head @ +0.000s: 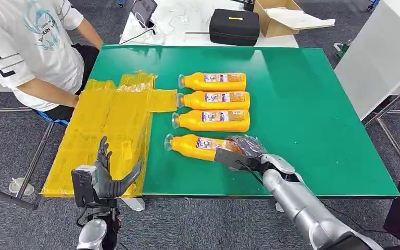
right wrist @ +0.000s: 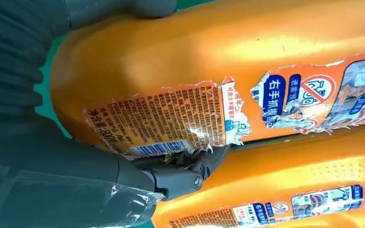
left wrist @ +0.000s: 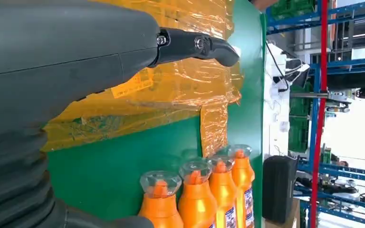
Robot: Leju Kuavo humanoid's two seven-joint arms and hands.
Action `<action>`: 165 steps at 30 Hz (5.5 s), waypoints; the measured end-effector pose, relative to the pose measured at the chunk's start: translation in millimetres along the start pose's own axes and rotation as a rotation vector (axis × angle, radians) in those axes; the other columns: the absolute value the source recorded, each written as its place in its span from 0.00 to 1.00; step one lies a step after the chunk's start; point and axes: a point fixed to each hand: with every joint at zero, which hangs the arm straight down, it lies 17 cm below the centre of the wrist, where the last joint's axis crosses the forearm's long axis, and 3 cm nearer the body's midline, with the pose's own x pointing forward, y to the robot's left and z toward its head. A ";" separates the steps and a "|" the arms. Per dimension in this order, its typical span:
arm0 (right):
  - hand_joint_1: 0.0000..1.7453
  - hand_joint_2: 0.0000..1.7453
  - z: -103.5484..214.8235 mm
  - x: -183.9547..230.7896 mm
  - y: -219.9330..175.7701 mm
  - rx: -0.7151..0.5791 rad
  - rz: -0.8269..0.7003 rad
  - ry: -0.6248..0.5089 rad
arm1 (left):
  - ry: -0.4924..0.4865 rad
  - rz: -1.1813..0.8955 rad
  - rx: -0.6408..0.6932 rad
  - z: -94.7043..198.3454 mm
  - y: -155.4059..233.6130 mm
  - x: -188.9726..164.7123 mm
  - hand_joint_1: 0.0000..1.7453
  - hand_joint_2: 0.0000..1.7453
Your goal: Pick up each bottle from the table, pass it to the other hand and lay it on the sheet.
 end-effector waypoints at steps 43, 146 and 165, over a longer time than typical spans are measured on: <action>1.00 1.00 120.8 90.3 -126.9 -0.979 -0.545 -0.389 | -0.090 0.306 -0.141 -4.7 -28.5 52.3 0.00 1.00; 0.00 0.00 135.9 241.7 -125.7 -1.030 -0.677 -0.696 | -0.351 -0.622 0.099 -137.0 81.3 98.1 1.00 1.00; 0.00 0.00 152.0 277.9 -130.7 -0.979 -0.734 -0.827 | 0.064 -1.373 -0.344 -154.7 107.8 -54.1 1.00 1.00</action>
